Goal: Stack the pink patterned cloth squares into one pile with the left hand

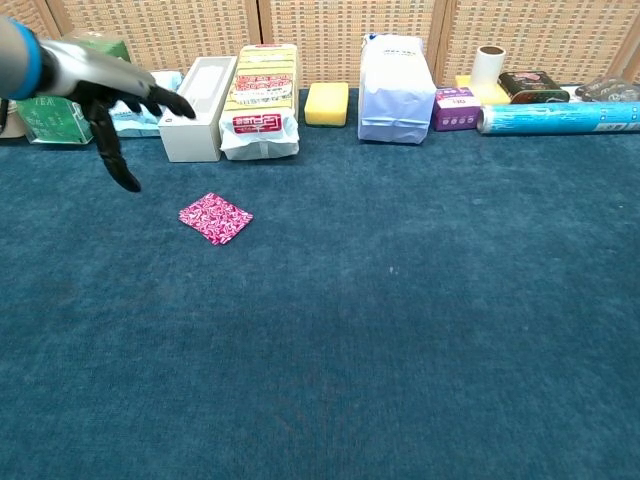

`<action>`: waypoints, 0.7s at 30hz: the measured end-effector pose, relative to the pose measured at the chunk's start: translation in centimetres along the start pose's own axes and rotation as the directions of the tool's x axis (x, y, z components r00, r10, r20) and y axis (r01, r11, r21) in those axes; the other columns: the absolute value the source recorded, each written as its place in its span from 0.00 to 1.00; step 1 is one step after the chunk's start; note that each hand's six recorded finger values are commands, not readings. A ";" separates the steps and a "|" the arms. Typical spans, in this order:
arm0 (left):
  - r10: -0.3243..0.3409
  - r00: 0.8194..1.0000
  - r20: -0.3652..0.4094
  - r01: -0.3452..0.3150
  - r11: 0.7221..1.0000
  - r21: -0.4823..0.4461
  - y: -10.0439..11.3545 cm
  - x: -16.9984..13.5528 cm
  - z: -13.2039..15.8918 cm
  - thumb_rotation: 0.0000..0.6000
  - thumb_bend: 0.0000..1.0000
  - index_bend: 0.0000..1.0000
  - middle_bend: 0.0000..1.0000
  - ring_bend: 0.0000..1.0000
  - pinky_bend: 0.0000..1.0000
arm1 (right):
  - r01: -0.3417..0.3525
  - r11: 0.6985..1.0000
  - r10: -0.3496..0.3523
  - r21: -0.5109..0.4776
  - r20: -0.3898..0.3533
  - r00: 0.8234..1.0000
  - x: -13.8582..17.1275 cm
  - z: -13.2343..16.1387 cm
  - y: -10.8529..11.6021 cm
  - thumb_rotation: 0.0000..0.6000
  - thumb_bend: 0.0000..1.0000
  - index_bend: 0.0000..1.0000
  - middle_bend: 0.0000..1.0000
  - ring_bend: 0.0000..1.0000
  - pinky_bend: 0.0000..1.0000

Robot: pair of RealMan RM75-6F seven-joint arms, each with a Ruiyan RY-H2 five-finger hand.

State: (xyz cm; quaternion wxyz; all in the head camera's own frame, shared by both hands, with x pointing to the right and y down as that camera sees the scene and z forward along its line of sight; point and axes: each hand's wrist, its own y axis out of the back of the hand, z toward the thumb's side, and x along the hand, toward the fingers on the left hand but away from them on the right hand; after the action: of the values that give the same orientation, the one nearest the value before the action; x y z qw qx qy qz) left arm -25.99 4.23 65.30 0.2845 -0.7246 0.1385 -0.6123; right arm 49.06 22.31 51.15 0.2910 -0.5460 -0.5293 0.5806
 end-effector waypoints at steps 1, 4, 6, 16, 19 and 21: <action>0.038 0.999 0.002 -0.038 0.999 0.000 0.3 -0.5 -0.5 1.00 0.07 0.00 0.00 0.00 0.03 | 0.000 1.000 0.000 0.001 -0.003 1.000 0.0 0.0 0.0 1.00 0.04 0.13 0.05 0.00 0.00; 0.169 0.986 0.004 -0.169 0.986 -0.010 0.9 -2.8 -2.5 1.00 0.06 0.00 0.00 0.00 0.03 | 0.001 1.000 0.000 0.004 -0.012 1.000 -0.1 0.1 -0.1 1.00 0.03 0.12 0.05 0.00 0.00; 0.255 0.967 -0.005 -0.255 0.966 -0.026 0.9 -4.8 -4.2 1.00 0.06 0.00 0.00 0.00 0.03 | 0.000 1.000 0.000 0.011 -0.019 1.000 -0.1 0.1 -0.1 1.00 0.02 0.12 0.05 0.00 0.00; 0.470 0.861 -0.197 -0.498 0.857 -0.131 -4.6 -17.3 -12.4 1.00 0.07 0.00 0.00 0.00 0.03 | 0.024 0.999 -0.022 0.034 -0.034 0.999 0.3 0.3 0.1 1.00 0.02 0.12 0.04 0.00 0.00; 0.480 0.828 -0.289 -0.537 0.828 -0.164 -7.1 -21.4 -14.3 1.00 0.07 0.00 0.00 0.00 0.03 | 0.022 0.999 -0.021 0.036 -0.034 0.999 0.4 0.3 0.0 1.00 0.02 0.12 0.04 0.00 0.00; 0.482 0.808 -0.338 -0.560 0.807 -0.188 -8.7 -23.8 -15.3 1.00 0.07 0.00 0.00 0.00 0.03 | 0.020 0.999 -0.019 0.041 -0.034 0.999 0.4 0.3 -0.1 1.00 0.02 0.12 0.04 0.00 0.00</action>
State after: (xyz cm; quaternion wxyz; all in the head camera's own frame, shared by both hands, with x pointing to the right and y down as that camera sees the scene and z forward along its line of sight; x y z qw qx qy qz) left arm -47.08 20.61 52.48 0.3161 -0.5984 0.4566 -0.5776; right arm 48.65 22.64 51.06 0.3167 -0.5445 -0.5175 0.5792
